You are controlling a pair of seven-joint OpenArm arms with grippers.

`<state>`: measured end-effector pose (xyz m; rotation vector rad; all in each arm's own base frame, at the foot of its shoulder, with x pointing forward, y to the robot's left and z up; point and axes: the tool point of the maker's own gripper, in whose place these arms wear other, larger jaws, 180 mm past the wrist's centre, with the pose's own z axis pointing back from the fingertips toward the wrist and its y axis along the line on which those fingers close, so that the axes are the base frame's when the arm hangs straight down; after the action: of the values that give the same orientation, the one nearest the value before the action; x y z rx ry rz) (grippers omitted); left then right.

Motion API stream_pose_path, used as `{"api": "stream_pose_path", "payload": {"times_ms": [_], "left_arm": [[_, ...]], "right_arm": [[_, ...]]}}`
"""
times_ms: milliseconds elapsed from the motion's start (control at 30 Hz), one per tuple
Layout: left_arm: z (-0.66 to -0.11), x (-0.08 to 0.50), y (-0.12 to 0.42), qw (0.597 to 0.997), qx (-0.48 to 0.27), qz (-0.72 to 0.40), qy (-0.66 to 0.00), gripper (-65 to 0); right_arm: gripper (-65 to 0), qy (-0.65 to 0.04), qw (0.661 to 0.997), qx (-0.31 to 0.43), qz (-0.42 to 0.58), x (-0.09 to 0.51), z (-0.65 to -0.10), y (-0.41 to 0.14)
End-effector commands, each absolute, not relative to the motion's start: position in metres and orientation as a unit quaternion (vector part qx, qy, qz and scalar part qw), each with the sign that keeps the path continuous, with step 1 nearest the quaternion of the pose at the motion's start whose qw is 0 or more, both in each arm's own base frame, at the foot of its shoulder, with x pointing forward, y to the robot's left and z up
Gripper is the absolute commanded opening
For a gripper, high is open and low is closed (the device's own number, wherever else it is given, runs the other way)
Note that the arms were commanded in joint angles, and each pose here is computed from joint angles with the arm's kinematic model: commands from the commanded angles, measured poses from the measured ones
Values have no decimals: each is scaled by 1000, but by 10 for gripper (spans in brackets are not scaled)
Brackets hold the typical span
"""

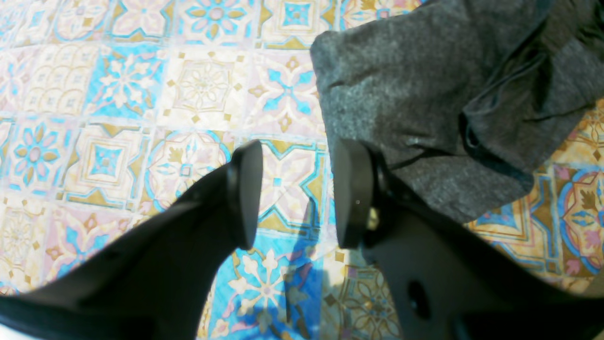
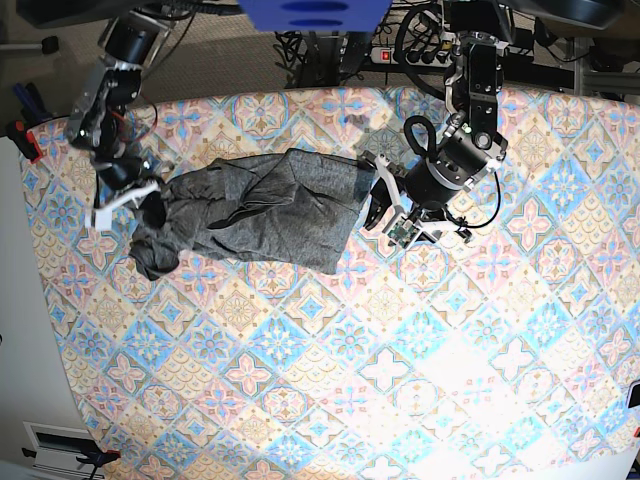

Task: Layout the t-shirt on the table in an organized manner, then fold the t-shirt properly
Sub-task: 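Grasp the other strip end with the right gripper and push it inward, then fold the strip end with the right gripper over onto the bundle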

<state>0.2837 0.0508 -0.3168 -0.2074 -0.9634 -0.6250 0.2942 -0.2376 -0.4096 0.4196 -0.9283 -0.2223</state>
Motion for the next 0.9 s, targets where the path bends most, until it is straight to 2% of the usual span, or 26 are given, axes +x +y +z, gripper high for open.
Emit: {"api": "stream_pose_path", "payload": {"times_ms": [0, 167, 300, 600, 767, 867], "left_arm": [[-304, 289, 47, 822, -103, -294, -476, -424], [-305, 288, 48, 823, -100, -294, -475, -424], [-305, 288, 48, 823, -100, -294, -475, -424], [-305, 289, 49, 823, -99, -294, -475, -424], [-307, 289, 50, 825, -96, -296, -472, -424], [-310, 288, 51, 827, -98, -295, -468, -424]], "right_arm": [[-650, -454, 866, 188, -95, 296, -402, -244], [-650, -456, 882, 115, -42, 301, -389, -251], [-650, -483, 874, 47, -26, 315, -358, -251], [-650, -513, 845, 33, 149, 339, -316, -134], [-650, -505, 836, 39, 211, 321, -329, -83], [-650, -512, 829, 16, 225, 310, -336, -68]]}}
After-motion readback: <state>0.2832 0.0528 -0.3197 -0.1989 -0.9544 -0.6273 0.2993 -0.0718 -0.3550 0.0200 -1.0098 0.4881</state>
